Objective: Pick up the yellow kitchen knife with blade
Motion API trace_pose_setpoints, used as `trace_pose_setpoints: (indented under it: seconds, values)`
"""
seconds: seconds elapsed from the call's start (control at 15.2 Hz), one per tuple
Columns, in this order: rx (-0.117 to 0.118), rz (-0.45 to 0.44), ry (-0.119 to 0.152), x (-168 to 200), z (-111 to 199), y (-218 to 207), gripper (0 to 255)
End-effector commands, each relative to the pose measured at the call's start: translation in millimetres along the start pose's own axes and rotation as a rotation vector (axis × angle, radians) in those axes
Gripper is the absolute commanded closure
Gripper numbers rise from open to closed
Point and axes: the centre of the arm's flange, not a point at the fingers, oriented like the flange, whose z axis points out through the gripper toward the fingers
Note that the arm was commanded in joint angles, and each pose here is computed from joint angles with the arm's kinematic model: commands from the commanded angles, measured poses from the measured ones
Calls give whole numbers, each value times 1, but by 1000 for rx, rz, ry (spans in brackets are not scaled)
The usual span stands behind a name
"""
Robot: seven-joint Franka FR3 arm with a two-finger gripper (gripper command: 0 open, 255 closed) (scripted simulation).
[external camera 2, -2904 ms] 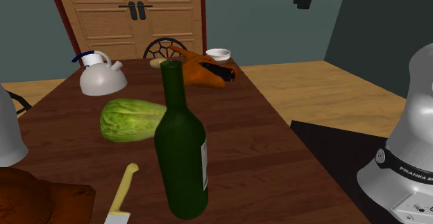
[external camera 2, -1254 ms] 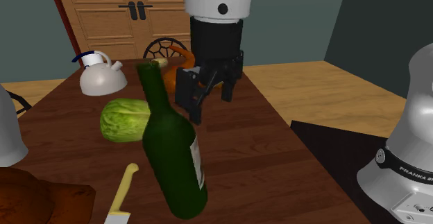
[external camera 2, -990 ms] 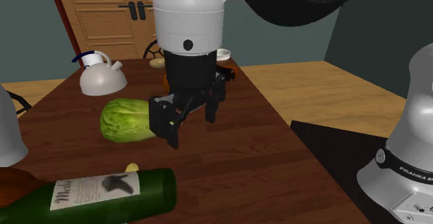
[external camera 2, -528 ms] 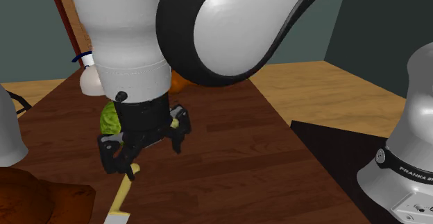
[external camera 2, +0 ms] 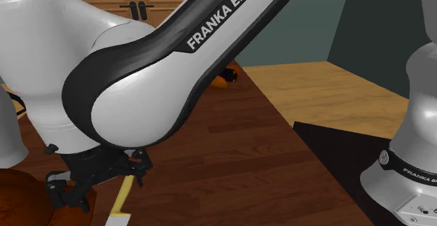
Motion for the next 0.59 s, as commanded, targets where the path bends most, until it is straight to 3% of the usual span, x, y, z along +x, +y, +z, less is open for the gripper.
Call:
trace_pose_setpoints:
  seconds: [0.0, 0.53]
  values:
    - [1, 28, 1, 7, 12, -14, 0]
    - [1, 28, 1, 4, 51, -13, 0]
